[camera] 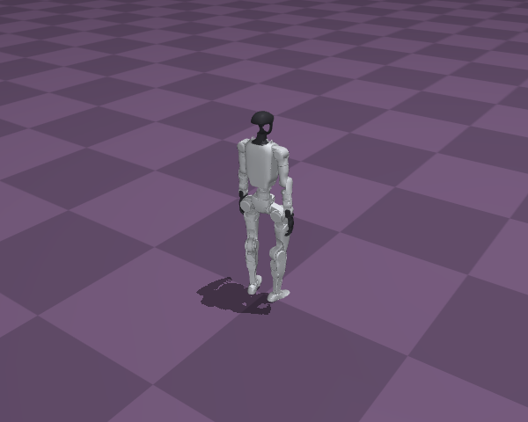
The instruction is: Upper body actions
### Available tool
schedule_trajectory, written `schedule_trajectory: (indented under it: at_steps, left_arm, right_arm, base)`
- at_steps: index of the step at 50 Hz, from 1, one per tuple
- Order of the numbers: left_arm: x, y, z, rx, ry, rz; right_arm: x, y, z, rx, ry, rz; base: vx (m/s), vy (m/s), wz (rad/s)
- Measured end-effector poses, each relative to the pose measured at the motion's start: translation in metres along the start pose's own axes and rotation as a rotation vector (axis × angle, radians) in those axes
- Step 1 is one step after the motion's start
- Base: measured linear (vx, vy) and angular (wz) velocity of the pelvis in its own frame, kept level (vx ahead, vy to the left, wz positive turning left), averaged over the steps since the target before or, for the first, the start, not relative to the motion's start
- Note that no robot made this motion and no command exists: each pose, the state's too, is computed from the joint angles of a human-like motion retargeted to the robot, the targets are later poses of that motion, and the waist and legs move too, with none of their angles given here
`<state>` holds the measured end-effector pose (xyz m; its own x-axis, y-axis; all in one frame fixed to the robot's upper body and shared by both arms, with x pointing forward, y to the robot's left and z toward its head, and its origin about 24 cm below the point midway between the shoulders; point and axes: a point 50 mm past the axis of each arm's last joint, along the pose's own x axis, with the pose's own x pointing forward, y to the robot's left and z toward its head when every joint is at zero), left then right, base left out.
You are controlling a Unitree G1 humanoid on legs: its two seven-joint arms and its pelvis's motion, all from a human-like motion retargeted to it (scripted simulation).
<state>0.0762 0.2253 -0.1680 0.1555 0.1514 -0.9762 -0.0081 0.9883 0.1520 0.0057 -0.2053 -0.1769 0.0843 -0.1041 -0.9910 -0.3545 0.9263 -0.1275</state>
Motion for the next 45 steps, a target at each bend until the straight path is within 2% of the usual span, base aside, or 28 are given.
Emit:
schedule_trajectory:
  at_steps: [5,10,18,23,36,40,45]
  left_arm:
    - [0.0,-0.002,-0.024,-0.056,0.047,-0.011]
    - [-0.003,0.011,-0.051,0.002,0.135,0.047]
    - [-0.017,0.008,-0.123,-0.041,0.304,0.073]
    - [-0.029,0.003,-0.158,-0.051,0.429,0.038]
    - [-0.051,-0.039,-0.205,-0.024,0.566,-0.193]
    - [-0.053,-0.041,-0.208,0.006,0.57,-0.205]
    - [-0.05,-0.037,-0.204,-0.001,0.545,-0.172]
  right_arm:
    - [0.0,-0.001,0.007,-0.003,-0.005,-0.004]
    - [-0.001,0.002,-0.003,-0.02,0.036,-0.017]
    - [-0.002,0.004,-0.004,0.036,0.076,-0.044]
    - [0.0,0.002,0.035,-0.008,-0.026,-0.043]
    - [-0.027,0.0,0.194,0.018,-0.503,0.088]
    - [-0.034,-0.004,0.21,-0.02,-0.548,0.074]
    - [-0.028,-0.004,0.195,-0.047,-0.493,0.064]
  base:
    - [-0.04,-0.2,0.01]
    - [-0.01,-0.2,0.31]
    - [-0.01,-0.2,0.18]
    - [-0.14,-0.2,0.38]
    - [-0.08,-0.03,0.03]
    - [0.0,0.0,0.0]
    - [0.05,0.01,0.14]
